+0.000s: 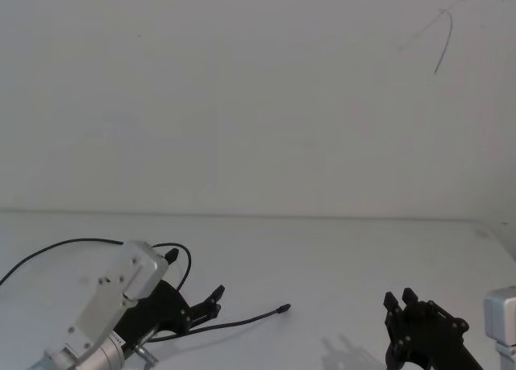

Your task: Pick up the data cable with the one hand.

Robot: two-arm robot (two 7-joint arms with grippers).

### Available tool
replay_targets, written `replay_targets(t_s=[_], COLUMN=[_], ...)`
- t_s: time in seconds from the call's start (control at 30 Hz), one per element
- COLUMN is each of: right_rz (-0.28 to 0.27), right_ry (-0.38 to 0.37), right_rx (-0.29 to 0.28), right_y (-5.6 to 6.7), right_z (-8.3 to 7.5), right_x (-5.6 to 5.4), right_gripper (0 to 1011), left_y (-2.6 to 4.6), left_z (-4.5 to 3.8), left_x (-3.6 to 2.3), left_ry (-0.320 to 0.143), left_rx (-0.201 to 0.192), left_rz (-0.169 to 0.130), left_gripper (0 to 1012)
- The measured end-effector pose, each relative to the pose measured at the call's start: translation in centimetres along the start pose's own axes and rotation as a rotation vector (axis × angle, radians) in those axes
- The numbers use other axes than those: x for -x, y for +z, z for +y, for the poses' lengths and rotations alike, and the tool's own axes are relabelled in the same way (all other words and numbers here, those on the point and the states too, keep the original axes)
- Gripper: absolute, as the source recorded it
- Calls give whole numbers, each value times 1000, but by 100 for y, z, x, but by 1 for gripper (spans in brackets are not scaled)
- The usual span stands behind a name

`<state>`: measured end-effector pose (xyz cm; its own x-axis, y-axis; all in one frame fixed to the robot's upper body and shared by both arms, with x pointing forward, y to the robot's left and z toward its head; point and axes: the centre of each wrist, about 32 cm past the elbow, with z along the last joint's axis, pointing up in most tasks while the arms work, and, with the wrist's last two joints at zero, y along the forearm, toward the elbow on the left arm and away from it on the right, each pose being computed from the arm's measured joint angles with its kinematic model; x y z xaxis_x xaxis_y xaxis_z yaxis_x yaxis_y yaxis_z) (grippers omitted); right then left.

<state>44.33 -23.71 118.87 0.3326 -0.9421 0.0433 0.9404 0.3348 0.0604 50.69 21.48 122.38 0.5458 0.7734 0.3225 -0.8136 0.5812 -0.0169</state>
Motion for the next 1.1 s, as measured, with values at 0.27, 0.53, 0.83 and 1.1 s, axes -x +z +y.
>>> replay_targets(t_s=[0.27,0.53,0.83,1.1], right_rz=[0,0,0,0], right_ry=[0,0,0,0], right_rx=[0,0,0,0], right_y=[0,0,0,0], right_z=[0,0,0,0], right_x=[0,0,0,0], right_gripper=[251,251,251,251], left_y=[55,105,74,-4], left_z=[-20,-60,-121,-148], left_x=[-170,-363,-569,-663], left_ry=[-116,-267,-401,-421], left_rx=[-13,-34,-94,-159], left_rz=[-33,-62,-65,-56], left_gripper=[1001,1001,1001,1001])
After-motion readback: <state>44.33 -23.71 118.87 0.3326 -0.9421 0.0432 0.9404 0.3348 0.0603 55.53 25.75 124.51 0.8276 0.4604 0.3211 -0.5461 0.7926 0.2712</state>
